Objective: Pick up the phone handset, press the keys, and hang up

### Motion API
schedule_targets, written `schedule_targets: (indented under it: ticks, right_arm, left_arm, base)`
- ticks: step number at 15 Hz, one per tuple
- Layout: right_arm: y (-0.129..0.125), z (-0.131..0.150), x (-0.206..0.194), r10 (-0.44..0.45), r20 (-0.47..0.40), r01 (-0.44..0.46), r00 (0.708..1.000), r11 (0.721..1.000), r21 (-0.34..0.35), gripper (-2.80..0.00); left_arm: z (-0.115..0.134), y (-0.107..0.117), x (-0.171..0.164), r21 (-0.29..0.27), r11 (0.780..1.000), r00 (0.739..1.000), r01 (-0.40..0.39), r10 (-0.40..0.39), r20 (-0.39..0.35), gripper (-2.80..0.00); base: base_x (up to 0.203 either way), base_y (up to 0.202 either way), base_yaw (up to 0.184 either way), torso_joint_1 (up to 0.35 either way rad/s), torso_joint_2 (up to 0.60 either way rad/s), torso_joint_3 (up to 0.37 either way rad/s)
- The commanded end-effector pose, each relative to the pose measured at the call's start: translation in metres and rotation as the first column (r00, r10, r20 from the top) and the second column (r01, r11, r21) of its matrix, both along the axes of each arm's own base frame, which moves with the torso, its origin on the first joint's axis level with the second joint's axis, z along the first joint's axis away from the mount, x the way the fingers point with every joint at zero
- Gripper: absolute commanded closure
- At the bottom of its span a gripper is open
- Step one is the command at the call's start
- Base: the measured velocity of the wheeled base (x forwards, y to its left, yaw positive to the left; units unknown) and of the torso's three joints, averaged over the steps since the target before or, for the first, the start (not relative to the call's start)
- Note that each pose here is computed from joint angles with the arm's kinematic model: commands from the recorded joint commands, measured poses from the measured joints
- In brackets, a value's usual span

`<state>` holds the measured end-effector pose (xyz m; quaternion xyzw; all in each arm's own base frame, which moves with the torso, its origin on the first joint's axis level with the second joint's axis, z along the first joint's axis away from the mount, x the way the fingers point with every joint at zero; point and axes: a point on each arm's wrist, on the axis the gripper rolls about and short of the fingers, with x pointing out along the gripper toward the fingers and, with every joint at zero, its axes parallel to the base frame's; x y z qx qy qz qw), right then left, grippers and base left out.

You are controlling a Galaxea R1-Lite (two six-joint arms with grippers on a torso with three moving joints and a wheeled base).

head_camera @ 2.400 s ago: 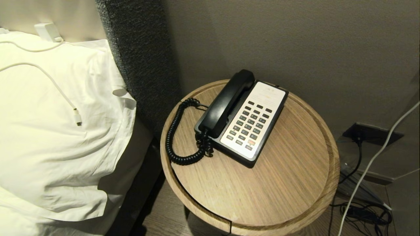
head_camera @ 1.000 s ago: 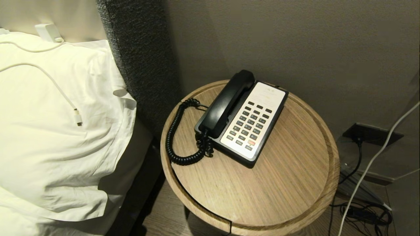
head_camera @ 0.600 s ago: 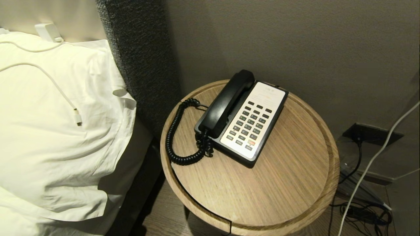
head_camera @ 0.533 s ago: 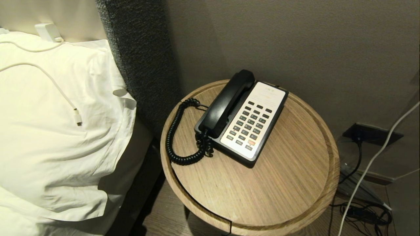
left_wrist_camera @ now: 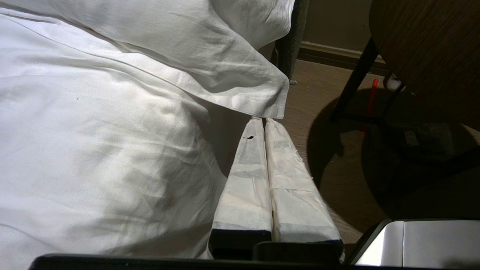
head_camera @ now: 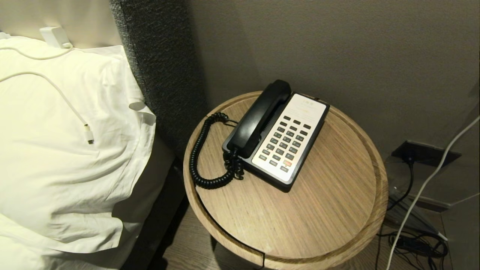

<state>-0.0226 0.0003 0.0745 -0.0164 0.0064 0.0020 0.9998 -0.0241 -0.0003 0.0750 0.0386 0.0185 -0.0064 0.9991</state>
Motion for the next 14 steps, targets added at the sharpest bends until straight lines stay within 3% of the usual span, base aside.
schedule_targets:
  ticks: [1,14]
  right_arm:
    - [0.0000,0.0000,0.0001,0.001,-0.002,-0.001,1.000,1.000,-0.001,0.00]
    - [0.0000,0.0002,0.0002,0.001,-0.002,-0.001,1.000,1.000,0.001,0.00]
  left_arm:
    - [0.0001,0.0000,0.0000,-0.001,1.000,1.000,-0.001,0.001,0.001,0.00]
    - [0.0001,0.0000,0.0000,-0.001,1.000,1.000,-0.001,0.001,0.001,0.00]
  base:
    - [0.000,0.000,0.000,0.000,0.00,0.000]
    - [0.000,0.000,0.000,0.000,0.00,0.000]
